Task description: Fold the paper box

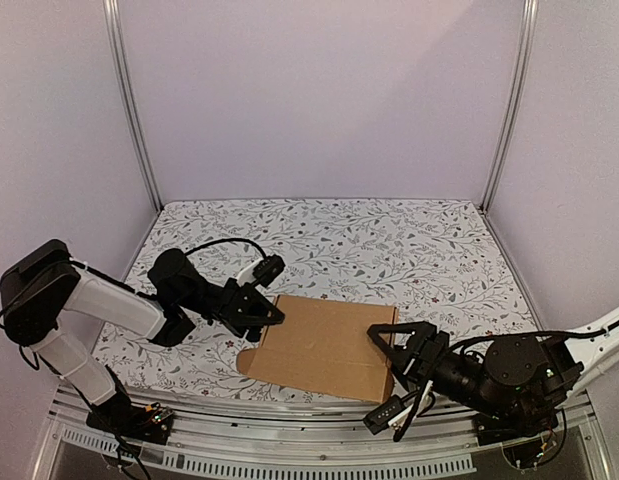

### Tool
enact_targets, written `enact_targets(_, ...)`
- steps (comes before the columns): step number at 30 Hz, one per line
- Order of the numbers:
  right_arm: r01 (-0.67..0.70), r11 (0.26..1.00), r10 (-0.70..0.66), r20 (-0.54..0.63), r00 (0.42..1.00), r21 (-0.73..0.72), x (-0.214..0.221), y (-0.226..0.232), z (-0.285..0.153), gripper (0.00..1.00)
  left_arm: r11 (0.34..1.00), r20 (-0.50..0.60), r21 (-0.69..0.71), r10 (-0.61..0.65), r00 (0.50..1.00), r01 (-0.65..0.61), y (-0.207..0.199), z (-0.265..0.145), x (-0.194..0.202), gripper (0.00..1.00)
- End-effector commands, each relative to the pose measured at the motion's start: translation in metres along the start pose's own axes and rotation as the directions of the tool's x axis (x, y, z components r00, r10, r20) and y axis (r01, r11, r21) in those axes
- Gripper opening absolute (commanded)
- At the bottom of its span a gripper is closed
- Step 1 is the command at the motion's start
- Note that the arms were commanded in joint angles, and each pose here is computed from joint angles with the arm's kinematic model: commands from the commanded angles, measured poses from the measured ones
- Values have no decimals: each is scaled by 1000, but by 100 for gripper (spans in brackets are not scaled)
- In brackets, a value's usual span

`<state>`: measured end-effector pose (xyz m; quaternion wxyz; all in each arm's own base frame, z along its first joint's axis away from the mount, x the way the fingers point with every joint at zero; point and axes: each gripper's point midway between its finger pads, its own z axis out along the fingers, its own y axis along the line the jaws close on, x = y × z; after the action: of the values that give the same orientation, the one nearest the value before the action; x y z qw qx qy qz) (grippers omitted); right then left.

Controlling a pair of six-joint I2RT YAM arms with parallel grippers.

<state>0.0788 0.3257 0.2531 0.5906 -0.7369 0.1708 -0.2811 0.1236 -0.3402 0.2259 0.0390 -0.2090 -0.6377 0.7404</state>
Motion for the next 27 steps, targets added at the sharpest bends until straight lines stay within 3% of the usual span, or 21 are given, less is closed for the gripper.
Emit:
enact_targets(1,-21,1000,21,-16,1000,11,0,-2,-1,63,976,-18,90,201,979,-198,-29,4,5,28)
enact_targets(12,-96,995,96,-28,995,5,0,-6,-3,41,983,-7,75,168,986,-167,-19,5,1,58)
enact_targets(21,-221,975,219,-65,974,-25,9,-3,-7,38,982,35,78,168,985,-170,-25,3,-9,85)
enact_targets(22,-239,971,237,-69,969,-27,10,-4,-8,37,983,39,75,164,986,-167,-24,3,-10,96)
enact_targets(23,-275,961,272,-78,959,-28,13,-4,-9,37,983,42,75,164,986,-167,-24,3,-12,99)
enact_targets(27,-372,926,364,-121,924,-57,19,2,-12,37,985,67,74,151,986,-155,-23,4,-21,100)
